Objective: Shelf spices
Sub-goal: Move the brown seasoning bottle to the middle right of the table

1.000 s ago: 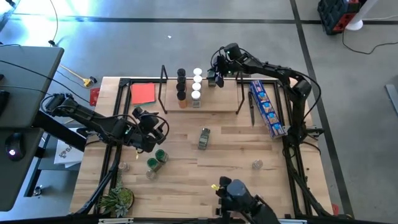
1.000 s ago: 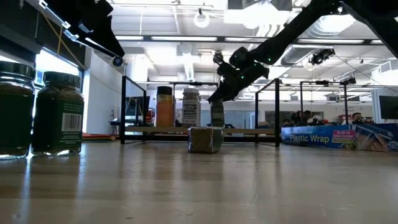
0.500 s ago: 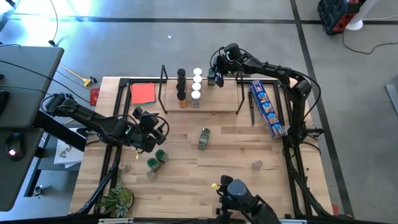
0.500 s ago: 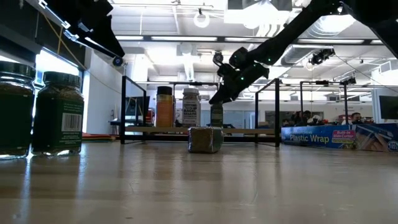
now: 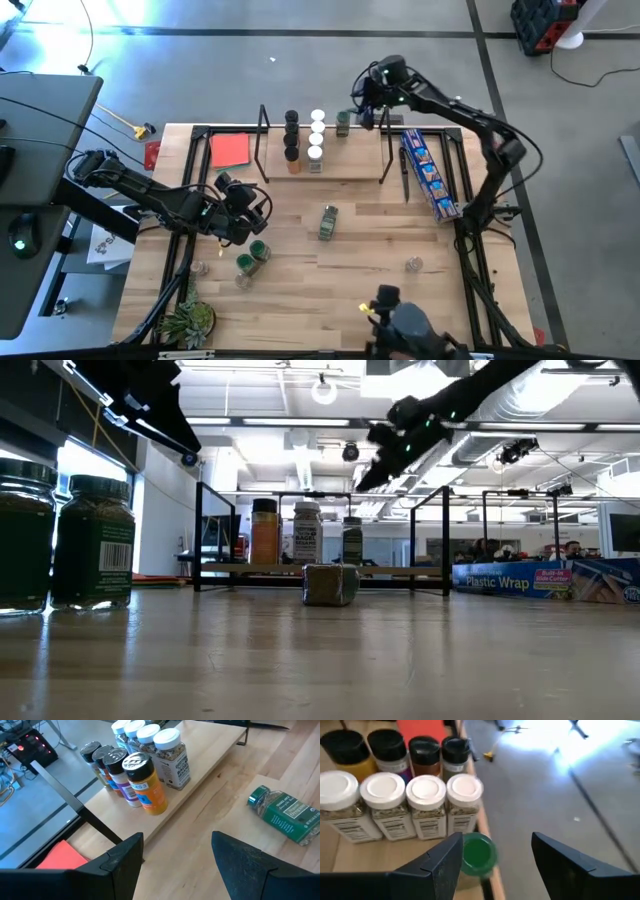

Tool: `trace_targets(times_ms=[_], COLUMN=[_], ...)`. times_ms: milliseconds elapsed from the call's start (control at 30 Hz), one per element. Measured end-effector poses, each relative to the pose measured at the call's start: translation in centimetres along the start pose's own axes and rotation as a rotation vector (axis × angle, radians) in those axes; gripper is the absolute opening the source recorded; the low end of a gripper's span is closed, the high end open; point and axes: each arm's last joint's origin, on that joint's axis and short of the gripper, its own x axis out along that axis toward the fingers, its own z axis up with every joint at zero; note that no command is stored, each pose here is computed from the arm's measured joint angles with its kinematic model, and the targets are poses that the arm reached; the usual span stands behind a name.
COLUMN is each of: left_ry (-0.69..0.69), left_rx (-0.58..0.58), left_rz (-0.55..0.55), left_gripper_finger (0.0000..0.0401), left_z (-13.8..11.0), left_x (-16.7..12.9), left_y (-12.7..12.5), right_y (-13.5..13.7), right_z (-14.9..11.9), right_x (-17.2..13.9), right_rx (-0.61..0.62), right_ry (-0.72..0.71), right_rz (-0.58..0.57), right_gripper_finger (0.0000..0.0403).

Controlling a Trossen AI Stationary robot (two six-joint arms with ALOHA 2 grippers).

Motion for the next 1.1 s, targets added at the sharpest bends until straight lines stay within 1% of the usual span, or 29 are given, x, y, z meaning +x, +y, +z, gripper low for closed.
trace_targets(times_ms=[67, 167, 267, 400, 533, 767, 900, 1100], left_ry=[-0.001, -0.002, -0.01, -0.02, -0.014, -0.037, -0.039, -0.036], left_rx=[0.001, 0.003, 0.006, 0.059, 0.051, 0.016, 0.037, 0.028], left_rz=[0.001, 0.002, 0.01, 0.022, 0.003, 0.011, 0.012, 0.007], left_gripper_finger=[0.0229, 0.0229, 0.0229, 0.0229, 0.0229, 0.0229, 0.0229, 0.0229], left_z=[0.0, 0.0, 0.0, 0.1, 0.3, 0.5, 0.5, 0.5], left_x=[0.0, 0.0, 0.0, 0.0, -0.1, -0.1, -0.1, -0.1], left_y=[0.0, 0.0, 0.0, 0.0, 0.0, -0.1, -0.1, -0.1], right_y=[0.3, 0.7, 1.0, 1.3, 1.4, 1.4, 1.4, 1.4], right_z=[1.1, 2.3, 3.3, 4.1, 4.4, 4.4, 4.4, 4.4], right_x=[-1.7, -3.6, -5.3, -7.0, -7.7, -7.6, -7.6, -7.6], right_rx=[0.002, 0.025, 0.008, -0.008, -0.015, -0.014, -0.013, -0.014], right_ry=[-0.011, -0.053, -0.091, -0.127, -0.144, -0.141, -0.14, -0.141], right_rz=[-0.039, -0.06, -0.079, -0.099, -0.109, -0.107, -0.107, -0.107], right_gripper_finger=[0.0232, 0.0232, 0.0232, 0.0232, 0.0232, 0.0232, 0.0232, 0.0232])
